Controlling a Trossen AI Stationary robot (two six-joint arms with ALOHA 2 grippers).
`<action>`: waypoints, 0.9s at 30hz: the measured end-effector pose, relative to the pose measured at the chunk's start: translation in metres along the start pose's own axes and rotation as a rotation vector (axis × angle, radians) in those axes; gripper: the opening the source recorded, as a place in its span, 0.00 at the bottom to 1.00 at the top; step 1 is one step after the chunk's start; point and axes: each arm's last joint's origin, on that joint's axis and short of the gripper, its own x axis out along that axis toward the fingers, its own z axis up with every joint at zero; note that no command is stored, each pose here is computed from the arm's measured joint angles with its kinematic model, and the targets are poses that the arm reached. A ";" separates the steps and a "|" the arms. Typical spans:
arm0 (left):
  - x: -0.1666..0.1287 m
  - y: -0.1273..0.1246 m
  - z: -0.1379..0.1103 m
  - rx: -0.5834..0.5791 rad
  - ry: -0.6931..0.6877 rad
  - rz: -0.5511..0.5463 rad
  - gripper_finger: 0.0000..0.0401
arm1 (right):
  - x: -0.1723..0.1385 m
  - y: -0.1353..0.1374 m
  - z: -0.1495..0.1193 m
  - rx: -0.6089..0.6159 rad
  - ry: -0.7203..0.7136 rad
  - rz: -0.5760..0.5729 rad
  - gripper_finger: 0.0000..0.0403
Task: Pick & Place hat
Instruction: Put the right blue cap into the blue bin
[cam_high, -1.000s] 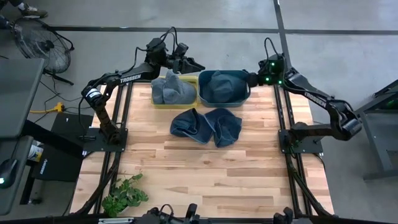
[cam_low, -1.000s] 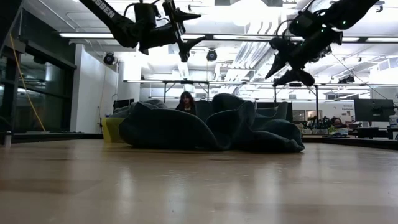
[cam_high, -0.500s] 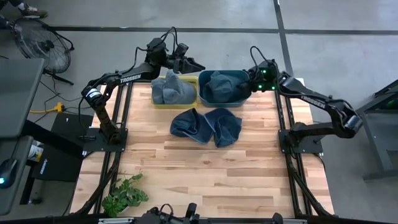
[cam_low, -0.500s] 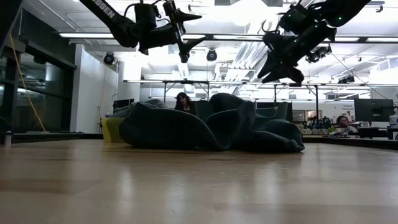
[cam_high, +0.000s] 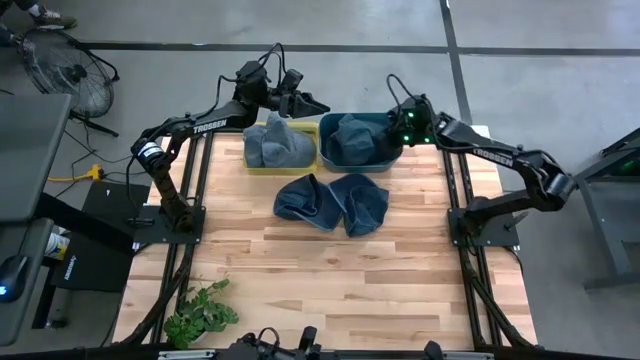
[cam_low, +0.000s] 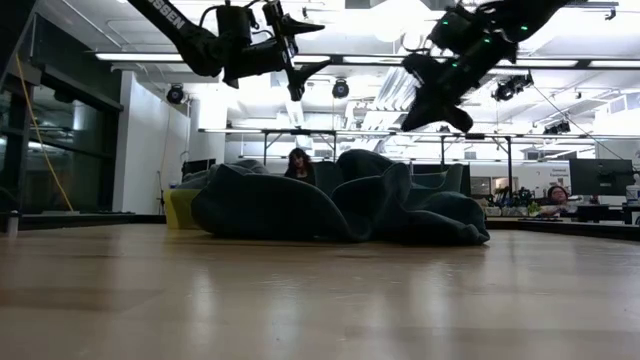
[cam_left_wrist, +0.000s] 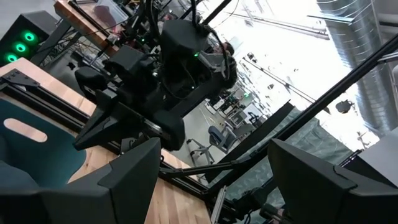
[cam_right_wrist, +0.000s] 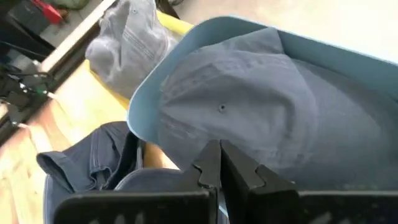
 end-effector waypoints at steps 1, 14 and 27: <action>0.000 0.000 0.000 -0.001 -0.002 0.001 0.73 | 0.003 0.002 0.004 -0.007 0.017 -0.012 0.01; 0.000 -0.001 -0.001 -0.060 0.045 -0.029 0.73 | 0.000 0.044 0.019 -0.241 0.405 -0.059 0.00; 0.000 0.002 -0.005 -0.119 0.100 -0.036 0.73 | -0.023 0.120 -0.033 -0.402 0.571 0.131 0.00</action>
